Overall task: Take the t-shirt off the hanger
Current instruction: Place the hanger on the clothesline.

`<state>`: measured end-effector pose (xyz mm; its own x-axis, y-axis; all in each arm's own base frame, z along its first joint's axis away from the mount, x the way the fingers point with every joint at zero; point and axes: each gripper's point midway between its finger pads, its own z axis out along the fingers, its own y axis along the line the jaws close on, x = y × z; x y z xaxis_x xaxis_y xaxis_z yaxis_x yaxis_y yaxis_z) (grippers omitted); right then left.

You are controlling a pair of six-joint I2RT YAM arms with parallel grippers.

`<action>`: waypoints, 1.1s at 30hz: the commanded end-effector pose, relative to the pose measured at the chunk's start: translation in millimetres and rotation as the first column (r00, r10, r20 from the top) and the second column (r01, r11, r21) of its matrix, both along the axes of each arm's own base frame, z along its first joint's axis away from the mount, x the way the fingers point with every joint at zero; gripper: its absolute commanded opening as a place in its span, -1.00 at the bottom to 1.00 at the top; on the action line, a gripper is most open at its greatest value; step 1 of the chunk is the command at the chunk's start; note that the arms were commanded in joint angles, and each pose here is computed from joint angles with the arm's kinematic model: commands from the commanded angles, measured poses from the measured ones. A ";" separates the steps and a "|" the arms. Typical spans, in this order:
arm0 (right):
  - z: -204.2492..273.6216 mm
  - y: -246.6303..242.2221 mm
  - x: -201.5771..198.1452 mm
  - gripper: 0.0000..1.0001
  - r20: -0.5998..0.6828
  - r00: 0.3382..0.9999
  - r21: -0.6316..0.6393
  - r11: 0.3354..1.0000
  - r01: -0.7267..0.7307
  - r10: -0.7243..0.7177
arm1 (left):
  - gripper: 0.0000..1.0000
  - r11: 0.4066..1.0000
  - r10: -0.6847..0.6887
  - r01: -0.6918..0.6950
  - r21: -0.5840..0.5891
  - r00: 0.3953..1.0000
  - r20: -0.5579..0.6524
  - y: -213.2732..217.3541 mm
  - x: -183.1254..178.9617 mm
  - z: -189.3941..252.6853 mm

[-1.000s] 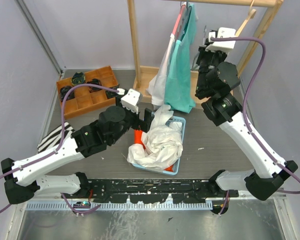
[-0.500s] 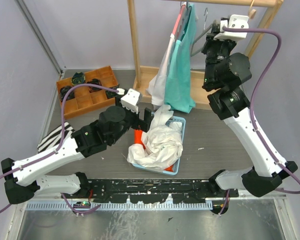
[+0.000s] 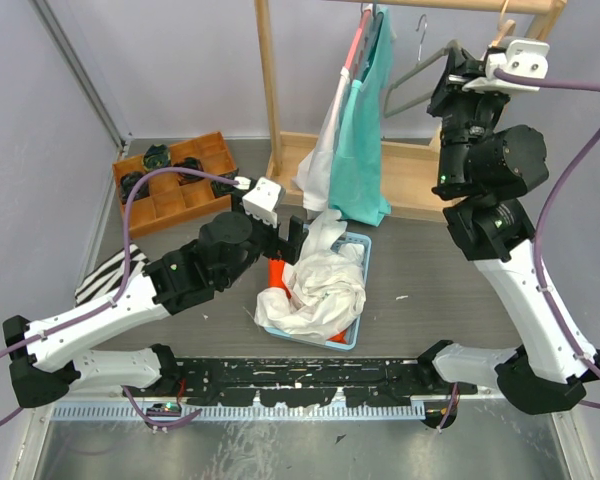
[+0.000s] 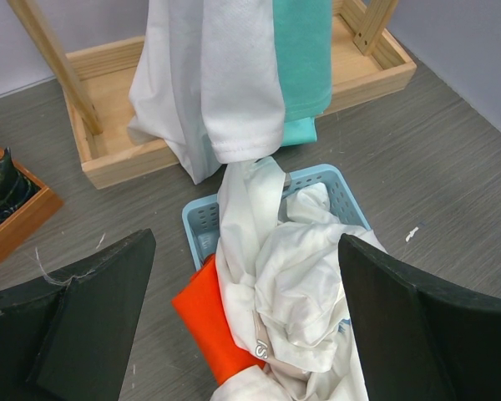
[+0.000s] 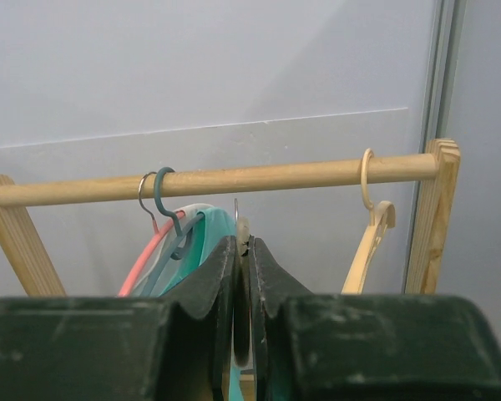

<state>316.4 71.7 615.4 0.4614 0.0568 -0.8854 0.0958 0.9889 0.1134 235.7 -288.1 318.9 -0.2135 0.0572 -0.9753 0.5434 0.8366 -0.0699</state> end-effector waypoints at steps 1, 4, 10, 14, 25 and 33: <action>27.3 -12.0 -23.8 -0.99 0.093 0.996 0.041 0.999 -0.022 0.018 | 0.96 1.000 0.006 -0.006 -0.003 1.000 0.009 1.2 1.8 6.8; 31.7 -14.7 -28.9 -0.99 0.107 0.994 0.047 0.999 -0.025 0.020 | 0.96 1.000 0.004 -0.004 -0.007 1.000 0.010 0.8 1.4 8.5; 40.9 -22.4 -39.5 -0.99 0.143 0.990 0.059 0.998 -0.018 0.009 | 0.96 1.000 0.003 -0.003 -0.010 1.000 0.009 0.3 1.5 8.6; 46.3 -26.5 -43.7 -0.99 0.159 0.987 0.063 0.998 -0.006 -0.004 | 0.96 1.000 0.001 -0.001 -0.011 1.000 0.003 -0.4 0.8 7.3; 62.4 -33.2 -48.5 -0.99 0.201 0.979 0.067 0.997 0.027 -0.040 | 0.96 1.000 0.003 -0.003 -0.015 1.000 -0.002 0.5 0.3 6.1; 72.4 -31.0 -41.1 -0.99 0.222 0.972 0.054 0.997 0.060 -0.071 | 0.96 1.000 0.008 -0.008 -0.018 1.000 -0.004 1.4 0.5 5.8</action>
<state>289.8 51.5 661.0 0.5753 0.0511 -0.8163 0.1194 0.9821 0.1456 235.7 -288.7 318.2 -0.2162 0.0564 -0.9747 0.5433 0.8365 -0.0721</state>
